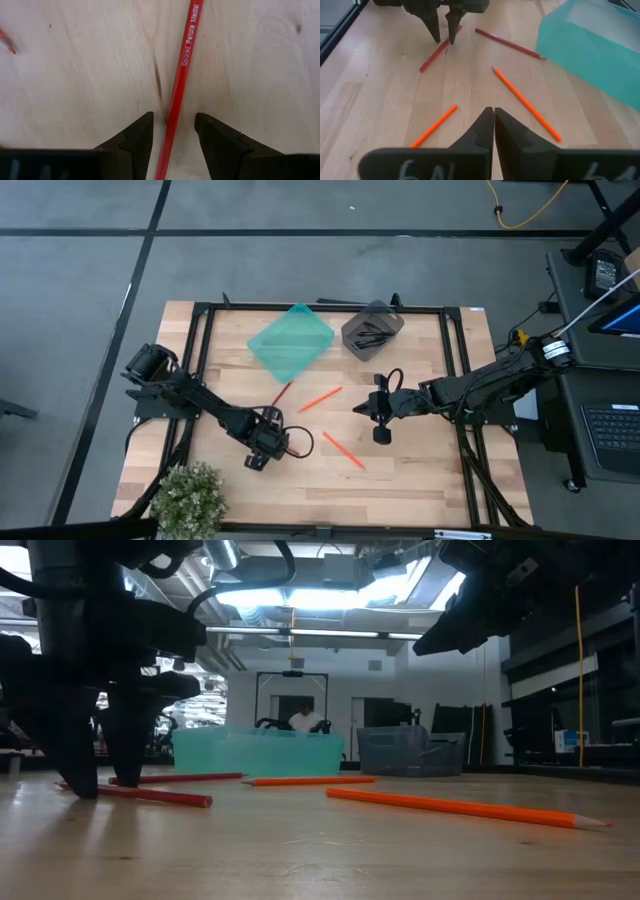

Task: Sort pens & pencils
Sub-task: Put the bottom red pencil into the green bin

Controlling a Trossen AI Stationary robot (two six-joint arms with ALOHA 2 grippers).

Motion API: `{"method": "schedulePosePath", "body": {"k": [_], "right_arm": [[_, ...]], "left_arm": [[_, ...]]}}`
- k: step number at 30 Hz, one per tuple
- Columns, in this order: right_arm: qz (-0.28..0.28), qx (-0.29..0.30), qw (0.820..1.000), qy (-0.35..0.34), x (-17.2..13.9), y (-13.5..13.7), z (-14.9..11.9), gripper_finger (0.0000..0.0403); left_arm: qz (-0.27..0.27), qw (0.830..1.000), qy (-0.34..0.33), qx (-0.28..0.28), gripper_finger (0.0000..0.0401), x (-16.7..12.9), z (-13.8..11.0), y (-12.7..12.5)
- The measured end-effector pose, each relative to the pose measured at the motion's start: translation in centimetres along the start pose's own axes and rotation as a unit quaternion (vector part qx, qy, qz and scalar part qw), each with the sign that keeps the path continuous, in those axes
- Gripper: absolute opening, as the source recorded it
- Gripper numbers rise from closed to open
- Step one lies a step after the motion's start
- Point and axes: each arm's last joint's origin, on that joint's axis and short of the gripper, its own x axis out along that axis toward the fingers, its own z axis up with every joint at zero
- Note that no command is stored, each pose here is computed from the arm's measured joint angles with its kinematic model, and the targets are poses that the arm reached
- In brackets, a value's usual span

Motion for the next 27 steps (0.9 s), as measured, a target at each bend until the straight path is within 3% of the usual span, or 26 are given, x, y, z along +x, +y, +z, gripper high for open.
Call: {"method": "schedulePosePath", "body": {"k": [9, 27], "right_arm": [[0.000, 0.000, 1.000, -0.002, 0.0, 0.0, 0.0, 0.0016], [0.000, -0.001, 1.000, -0.002, 0.0, 0.0, 0.0, 0.0017]], "left_arm": [[-0.032, 0.999, 0.006, -0.019, 0.0129, 0.1, 0.1, 0.7], [-0.043, 0.998, 0.008, -0.051, 0.0069, 0.2, 0.2, 1.4]]}}
